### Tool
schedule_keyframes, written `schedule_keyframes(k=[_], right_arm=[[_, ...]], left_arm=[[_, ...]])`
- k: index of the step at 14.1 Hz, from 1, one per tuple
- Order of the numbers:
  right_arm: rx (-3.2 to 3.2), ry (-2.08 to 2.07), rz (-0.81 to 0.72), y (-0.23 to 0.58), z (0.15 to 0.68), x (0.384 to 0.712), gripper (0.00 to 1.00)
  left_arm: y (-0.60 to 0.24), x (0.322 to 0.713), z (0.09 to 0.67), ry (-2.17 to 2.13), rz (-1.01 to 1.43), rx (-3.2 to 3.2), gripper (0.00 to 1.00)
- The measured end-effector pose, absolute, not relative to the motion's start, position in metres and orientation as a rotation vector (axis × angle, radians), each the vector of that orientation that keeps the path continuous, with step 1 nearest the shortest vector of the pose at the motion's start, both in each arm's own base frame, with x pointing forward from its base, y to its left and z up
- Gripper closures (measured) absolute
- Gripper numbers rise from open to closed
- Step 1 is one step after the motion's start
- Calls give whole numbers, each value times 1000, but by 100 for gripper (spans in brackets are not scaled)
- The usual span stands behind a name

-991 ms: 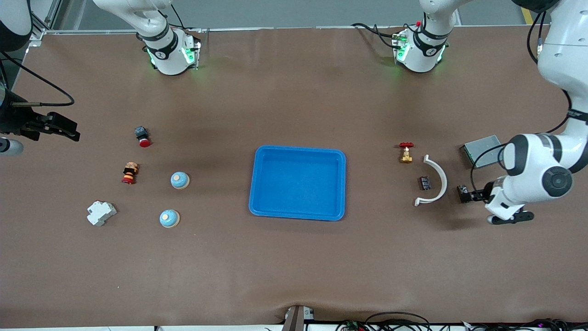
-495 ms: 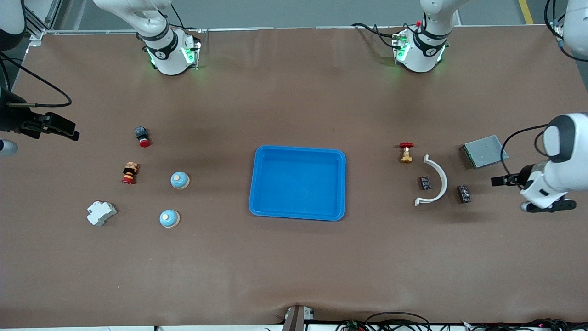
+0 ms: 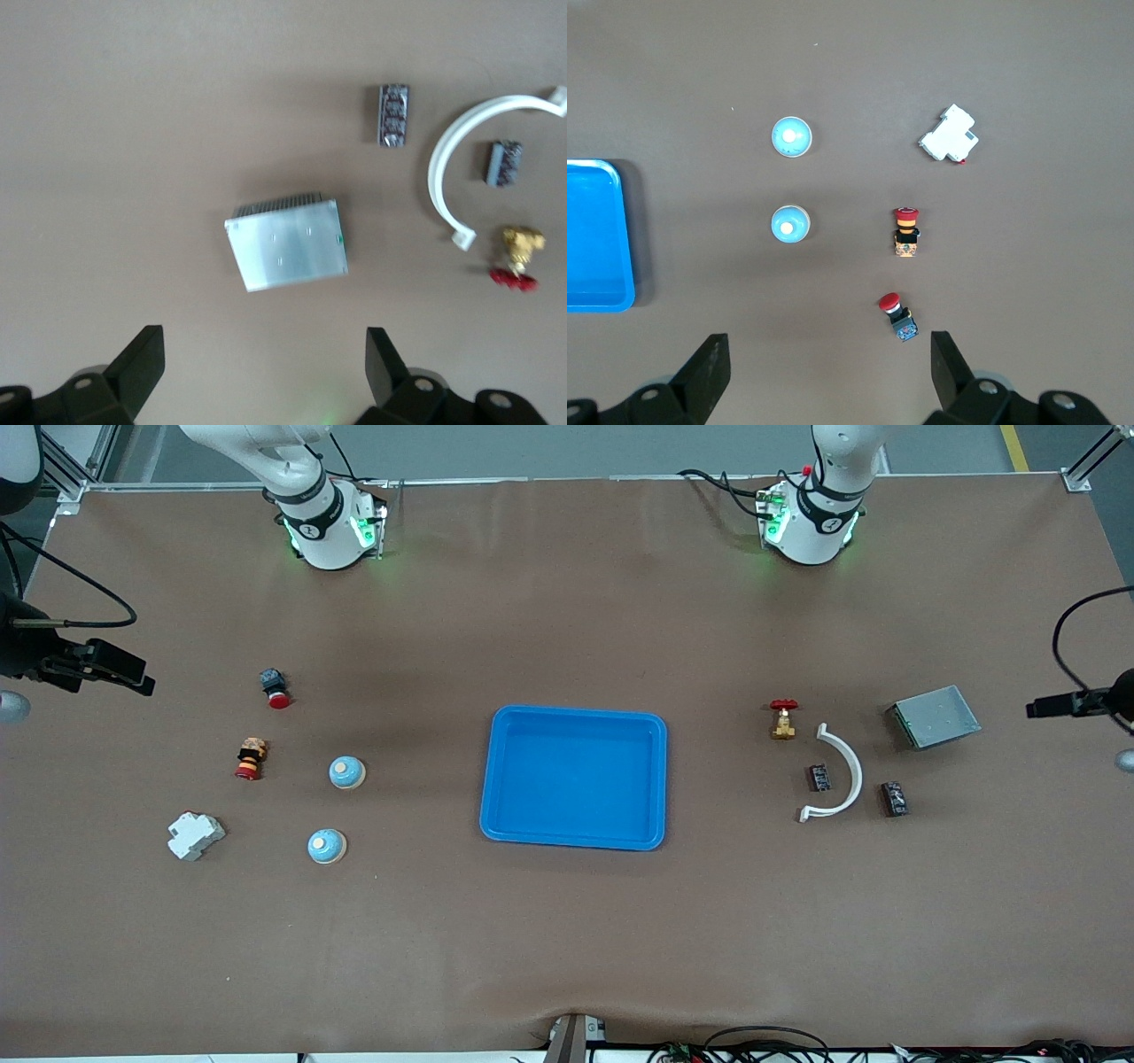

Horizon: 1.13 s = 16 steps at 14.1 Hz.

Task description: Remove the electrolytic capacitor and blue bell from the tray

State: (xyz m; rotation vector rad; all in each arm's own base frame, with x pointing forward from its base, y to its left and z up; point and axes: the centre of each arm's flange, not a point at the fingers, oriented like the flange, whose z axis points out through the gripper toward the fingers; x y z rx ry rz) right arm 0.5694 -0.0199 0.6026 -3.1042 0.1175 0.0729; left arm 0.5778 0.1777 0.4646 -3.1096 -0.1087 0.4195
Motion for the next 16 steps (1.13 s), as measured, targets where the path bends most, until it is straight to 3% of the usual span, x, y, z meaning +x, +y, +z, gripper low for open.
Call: schedule_keyframes(k=[10,16], right_arm=[[-3103,126,73,-23,602,569,0],[-3102,134,64,-25,600,570,0]], left_arm=[[148,572,539,-92,282,-3147,0],[67,587,573,84,243,-3116,0]])
